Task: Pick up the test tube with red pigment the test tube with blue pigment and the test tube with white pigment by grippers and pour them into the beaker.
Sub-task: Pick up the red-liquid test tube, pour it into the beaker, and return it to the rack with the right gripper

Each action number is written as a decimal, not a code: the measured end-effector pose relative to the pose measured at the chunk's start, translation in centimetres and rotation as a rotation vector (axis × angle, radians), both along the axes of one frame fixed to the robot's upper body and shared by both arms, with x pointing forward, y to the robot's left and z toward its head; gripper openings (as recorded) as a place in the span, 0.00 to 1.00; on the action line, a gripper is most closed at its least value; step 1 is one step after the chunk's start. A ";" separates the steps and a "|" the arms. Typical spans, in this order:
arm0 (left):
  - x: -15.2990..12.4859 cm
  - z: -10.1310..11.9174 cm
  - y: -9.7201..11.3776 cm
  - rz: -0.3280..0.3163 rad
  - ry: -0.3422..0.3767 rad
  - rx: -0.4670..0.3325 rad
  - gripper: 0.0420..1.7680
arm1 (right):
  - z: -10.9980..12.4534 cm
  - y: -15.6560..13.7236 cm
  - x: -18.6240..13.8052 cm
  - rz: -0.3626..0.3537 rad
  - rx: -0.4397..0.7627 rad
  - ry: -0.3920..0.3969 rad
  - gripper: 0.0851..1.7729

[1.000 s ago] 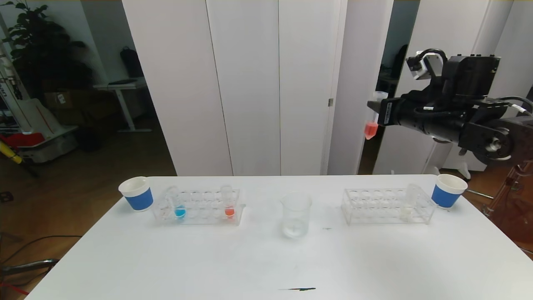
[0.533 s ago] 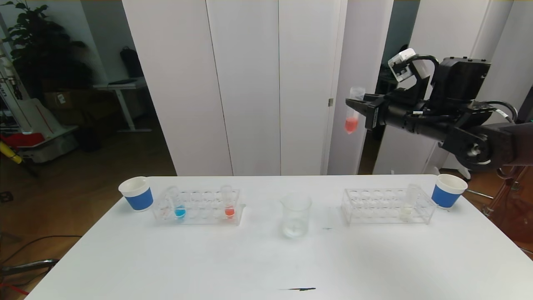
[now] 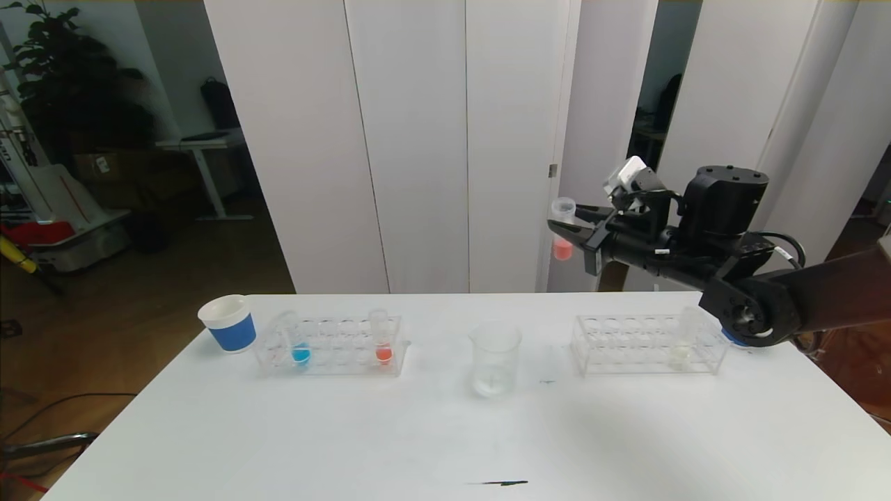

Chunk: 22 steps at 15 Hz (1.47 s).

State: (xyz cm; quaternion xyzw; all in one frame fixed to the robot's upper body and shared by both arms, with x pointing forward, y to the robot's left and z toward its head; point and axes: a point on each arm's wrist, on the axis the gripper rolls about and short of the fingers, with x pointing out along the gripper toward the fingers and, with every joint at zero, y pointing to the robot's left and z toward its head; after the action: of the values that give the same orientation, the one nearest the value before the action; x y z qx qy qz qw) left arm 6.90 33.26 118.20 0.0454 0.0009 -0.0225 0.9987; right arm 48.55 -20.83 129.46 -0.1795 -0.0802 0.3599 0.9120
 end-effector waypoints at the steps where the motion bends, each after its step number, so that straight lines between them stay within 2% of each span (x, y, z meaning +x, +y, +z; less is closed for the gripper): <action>1: 0.0 0.0 0.0 0.000 0.000 0.000 0.99 | -0.3 0.4 -0.3 0.011 -0.020 -0.006 0.29; 4: 0.0 0.0 0.0 0.000 0.000 0.000 0.99 | -0.6 1.4 -0.9 0.107 -0.071 -0.055 0.29; 7: 0.0 0.0 0.0 0.000 0.000 0.000 0.99 | -1.0 1.6 -1.2 0.189 -0.165 -0.148 0.29; 12: 0.0 0.0 0.0 0.001 0.000 0.000 0.99 | -2.0 1.8 -0.9 0.205 -0.350 -0.328 0.29; 18: 0.0 0.0 0.0 0.000 0.000 0.001 0.99 | -2.5 2.7 0.1 0.220 -0.465 -0.478 0.29; 20: 0.0 0.0 0.0 0.000 0.000 0.000 0.99 | -2.3 3.2 0.8 0.241 -0.499 -0.556 0.29; 22: 0.0 0.0 0.0 -0.001 0.000 0.000 0.99 | -2.9 3.4 1.4 0.256 -0.540 -0.591 0.29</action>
State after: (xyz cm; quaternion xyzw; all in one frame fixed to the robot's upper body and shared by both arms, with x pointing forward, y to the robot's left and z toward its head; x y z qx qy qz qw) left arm 6.90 33.26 118.20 0.0456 0.0009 -0.0229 0.9987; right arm 49.90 -17.46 126.51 -0.4963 -0.2629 0.4113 0.7179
